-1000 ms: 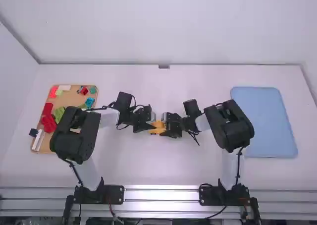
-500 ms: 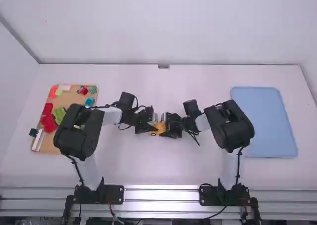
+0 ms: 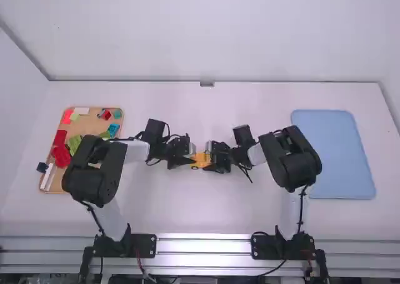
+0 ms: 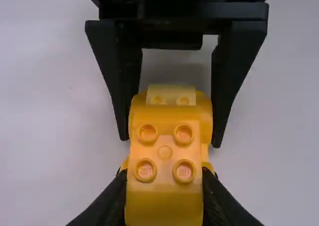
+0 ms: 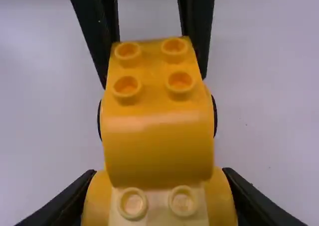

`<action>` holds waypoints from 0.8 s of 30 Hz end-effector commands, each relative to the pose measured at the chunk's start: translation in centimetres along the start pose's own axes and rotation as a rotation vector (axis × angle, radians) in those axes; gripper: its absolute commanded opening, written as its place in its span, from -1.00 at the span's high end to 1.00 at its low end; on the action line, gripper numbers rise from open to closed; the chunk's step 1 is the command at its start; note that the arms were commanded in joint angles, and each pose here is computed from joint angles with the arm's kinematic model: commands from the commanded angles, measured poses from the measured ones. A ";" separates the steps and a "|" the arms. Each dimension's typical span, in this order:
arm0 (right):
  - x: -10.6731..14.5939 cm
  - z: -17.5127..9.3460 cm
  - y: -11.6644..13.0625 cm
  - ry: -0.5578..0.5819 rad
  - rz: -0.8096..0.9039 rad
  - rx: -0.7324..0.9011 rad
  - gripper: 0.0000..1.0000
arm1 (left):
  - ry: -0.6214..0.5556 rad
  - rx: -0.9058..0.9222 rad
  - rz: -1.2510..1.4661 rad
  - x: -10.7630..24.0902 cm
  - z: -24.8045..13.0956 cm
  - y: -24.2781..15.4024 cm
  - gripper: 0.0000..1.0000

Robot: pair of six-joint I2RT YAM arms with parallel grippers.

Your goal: Assemble lego blocks to make yellow taxi

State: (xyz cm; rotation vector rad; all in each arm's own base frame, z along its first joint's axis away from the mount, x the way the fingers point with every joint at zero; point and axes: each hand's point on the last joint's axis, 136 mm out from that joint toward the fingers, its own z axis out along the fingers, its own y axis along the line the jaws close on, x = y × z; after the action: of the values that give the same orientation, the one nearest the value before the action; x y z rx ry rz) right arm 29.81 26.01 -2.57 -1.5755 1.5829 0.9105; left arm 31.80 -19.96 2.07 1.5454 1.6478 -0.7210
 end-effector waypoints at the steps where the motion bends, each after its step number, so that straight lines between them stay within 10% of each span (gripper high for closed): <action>1: 0.3 0.5 0.5 0.013 0.008 -0.015 0.21 | 0.022 0.050 -0.082 1.7 1.0 -1.8 0.97; 9: 0.3 0.5 0.5 0.014 0.008 -0.015 0.22 | -0.081 0.049 -0.052 -0.2 0.5 -0.7 0.97; 24: 0.3 0.5 0.5 0.013 0.007 -0.014 0.21 | 0.142 0.116 -0.082 3.1 2.7 -3.8 0.97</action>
State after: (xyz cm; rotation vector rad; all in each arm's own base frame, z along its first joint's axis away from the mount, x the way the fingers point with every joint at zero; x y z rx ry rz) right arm 29.38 26.34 -2.52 -1.5882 1.5697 0.9248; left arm 31.15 -20.89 1.69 1.5583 1.6689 -0.7972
